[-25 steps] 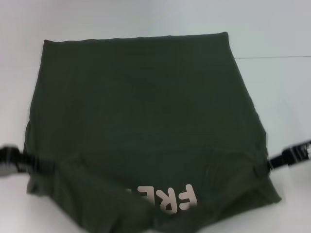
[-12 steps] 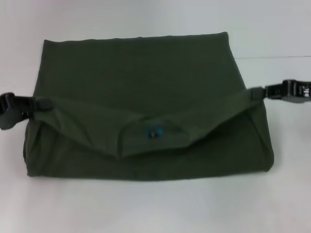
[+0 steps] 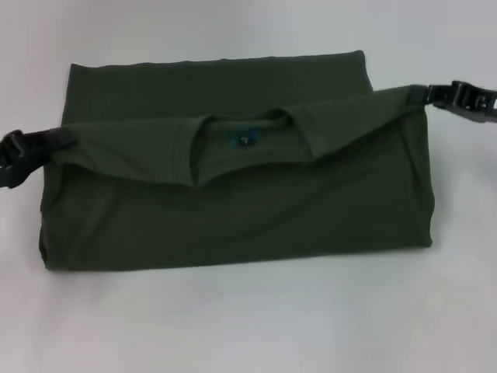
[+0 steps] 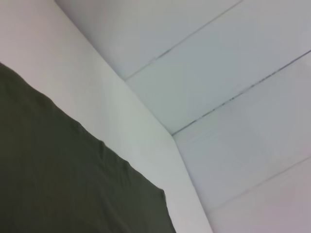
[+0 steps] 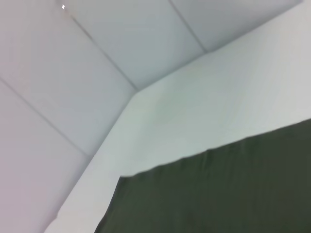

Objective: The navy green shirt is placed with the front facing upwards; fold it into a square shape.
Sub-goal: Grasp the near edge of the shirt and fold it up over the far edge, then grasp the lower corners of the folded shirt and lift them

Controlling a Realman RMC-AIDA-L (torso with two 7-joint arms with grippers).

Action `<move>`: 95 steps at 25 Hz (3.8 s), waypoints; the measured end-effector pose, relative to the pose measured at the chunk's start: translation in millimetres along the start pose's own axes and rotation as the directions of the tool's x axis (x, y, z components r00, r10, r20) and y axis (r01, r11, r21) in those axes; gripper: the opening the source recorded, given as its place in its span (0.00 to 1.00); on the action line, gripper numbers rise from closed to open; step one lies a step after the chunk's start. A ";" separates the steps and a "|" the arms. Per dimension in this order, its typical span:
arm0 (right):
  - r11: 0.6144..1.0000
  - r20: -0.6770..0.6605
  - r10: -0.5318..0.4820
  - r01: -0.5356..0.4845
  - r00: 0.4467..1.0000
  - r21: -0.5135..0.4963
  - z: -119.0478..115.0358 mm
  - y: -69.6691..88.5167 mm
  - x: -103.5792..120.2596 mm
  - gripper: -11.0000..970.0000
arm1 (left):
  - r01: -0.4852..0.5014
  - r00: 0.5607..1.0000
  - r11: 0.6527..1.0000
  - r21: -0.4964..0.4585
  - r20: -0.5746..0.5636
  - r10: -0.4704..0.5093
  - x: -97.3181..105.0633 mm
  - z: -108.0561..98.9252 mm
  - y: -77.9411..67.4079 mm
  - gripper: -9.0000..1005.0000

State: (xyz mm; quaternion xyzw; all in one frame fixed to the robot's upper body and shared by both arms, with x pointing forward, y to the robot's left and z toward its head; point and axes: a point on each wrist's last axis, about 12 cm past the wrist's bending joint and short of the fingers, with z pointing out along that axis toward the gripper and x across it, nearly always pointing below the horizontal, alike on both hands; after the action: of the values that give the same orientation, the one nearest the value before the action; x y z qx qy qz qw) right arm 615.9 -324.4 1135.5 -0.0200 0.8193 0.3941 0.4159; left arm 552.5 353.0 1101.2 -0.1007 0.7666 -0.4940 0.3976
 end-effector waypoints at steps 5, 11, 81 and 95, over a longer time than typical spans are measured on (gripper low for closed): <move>1.000 0.078 -0.002 0.000 0.997 0.020 7.8 0.3 -2.5 0.07 | -0.050 0.997 0.999 -0.020 0.049 0.051 6.5 17.8 3.6 0.04; 0.999 0.102 -0.009 0.005 0.995 0.046 21.8 -3.2 6.7 0.08 | -0.080 0.990 0.996 -0.051 0.109 0.085 9.9 29.4 5.8 0.04; 0.998 0.112 0.050 -0.055 0.992 0.043 -46.0 -44.0 83.7 0.97 | -0.346 0.889 0.895 -0.281 -0.404 0.216 -1.3 -12.3 15.0 0.92; 0.998 0.079 0.037 -0.040 0.996 0.041 -39.5 -41.7 84.3 0.97 | -0.411 0.852 0.858 -0.309 -0.466 0.240 6.1 5.4 21.3 0.91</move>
State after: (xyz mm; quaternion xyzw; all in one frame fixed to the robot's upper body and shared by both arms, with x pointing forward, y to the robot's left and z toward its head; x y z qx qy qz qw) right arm 549.6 -354.4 1064.0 0.0203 0.8108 0.3849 0.4405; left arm 557.4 356.4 1079.2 0.0611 0.9224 -0.2613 0.2777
